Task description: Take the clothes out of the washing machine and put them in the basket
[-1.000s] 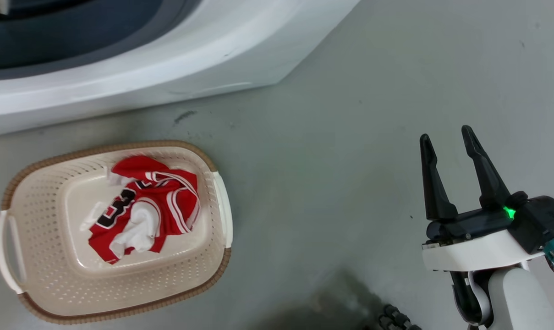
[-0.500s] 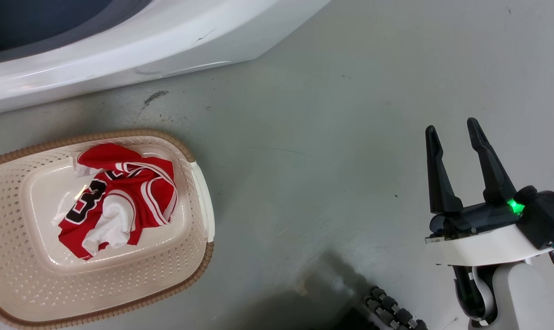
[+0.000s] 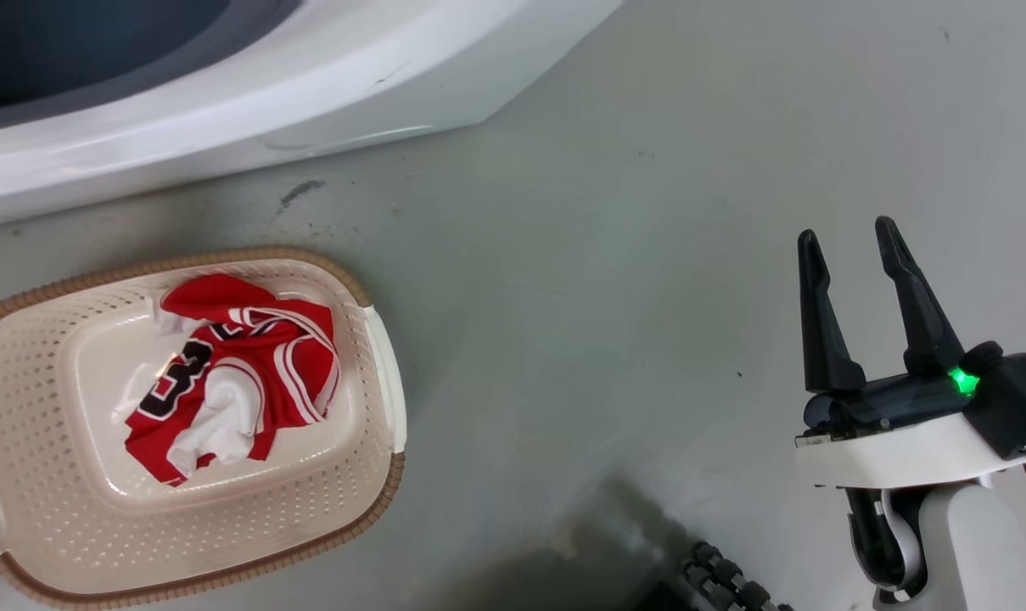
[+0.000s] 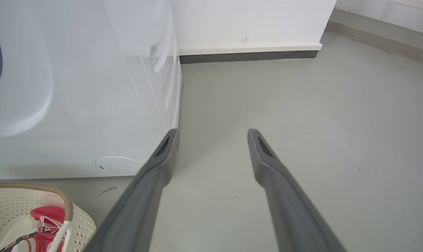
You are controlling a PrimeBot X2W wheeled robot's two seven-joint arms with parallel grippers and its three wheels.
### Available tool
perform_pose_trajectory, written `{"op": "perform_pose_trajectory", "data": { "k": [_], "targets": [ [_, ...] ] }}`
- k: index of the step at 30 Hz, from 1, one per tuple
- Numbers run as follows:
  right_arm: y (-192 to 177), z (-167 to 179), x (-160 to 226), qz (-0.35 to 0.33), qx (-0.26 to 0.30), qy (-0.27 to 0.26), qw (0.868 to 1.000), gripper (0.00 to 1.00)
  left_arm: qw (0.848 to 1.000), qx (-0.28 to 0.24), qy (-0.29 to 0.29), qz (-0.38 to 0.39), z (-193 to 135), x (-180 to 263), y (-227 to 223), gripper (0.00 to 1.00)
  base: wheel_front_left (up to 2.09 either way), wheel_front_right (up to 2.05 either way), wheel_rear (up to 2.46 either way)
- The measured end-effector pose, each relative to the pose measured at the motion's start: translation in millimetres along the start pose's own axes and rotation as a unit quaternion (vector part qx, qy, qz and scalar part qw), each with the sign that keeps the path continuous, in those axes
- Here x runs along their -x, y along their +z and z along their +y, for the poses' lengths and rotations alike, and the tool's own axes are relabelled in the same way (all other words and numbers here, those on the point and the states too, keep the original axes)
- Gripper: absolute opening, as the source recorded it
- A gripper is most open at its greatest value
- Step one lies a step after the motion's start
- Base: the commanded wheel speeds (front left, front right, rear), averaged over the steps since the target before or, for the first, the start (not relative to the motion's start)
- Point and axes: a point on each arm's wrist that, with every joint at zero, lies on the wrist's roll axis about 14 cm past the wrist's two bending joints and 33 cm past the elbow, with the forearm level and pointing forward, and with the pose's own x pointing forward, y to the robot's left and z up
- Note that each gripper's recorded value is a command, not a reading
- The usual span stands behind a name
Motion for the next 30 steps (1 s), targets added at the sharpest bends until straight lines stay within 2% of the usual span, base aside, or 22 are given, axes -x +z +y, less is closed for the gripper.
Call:
{"op": "perform_pose_trajectory", "data": {
  "k": [6, 8, 15, 21, 30],
  "targets": [
    [13.9, 5.4, 7.9, -0.017, 0.004, 0.009, 1.0, 1.0, 0.995, 0.043, -0.008, -0.087, -6.9, 29.0, 18.8, 0.0, 0.0, 0.0, 0.0],
    [20.0, 6.0, 12.5, -0.024, 0.005, 0.01, 1.0, 1.0, 0.993, 0.042, -0.013, -0.11, -12.8, 42.4, 20.7, 0.0, 0.0, 0.0, 0.0],
    [33.8, 14.6, 37.0, -0.04, 0.013, 0.023, 0.999, 1.0, 0.977, 0.065, -0.048, -0.196, -42.9, 102.8, 24.6, 0.0, 0.0, 0.0, 0.0],
    [45.5, 28.2, 57.6, -0.058, 0.012, 0.045, 0.997, 1.0, 0.959, 0.092, -0.048, -0.264, -44.5, 161.6, 20.6, 0.0, 0.0, 0.0, 0.0],
    [61.8, 47.0, 89.0, -0.089, 0.01, 0.077, 0.993, 1.0, 0.934, 0.075, -0.03, -0.349, -33.1, 250.3, 16.6, 0.0, 0.0, 0.0, 0.0]
  ]
}}
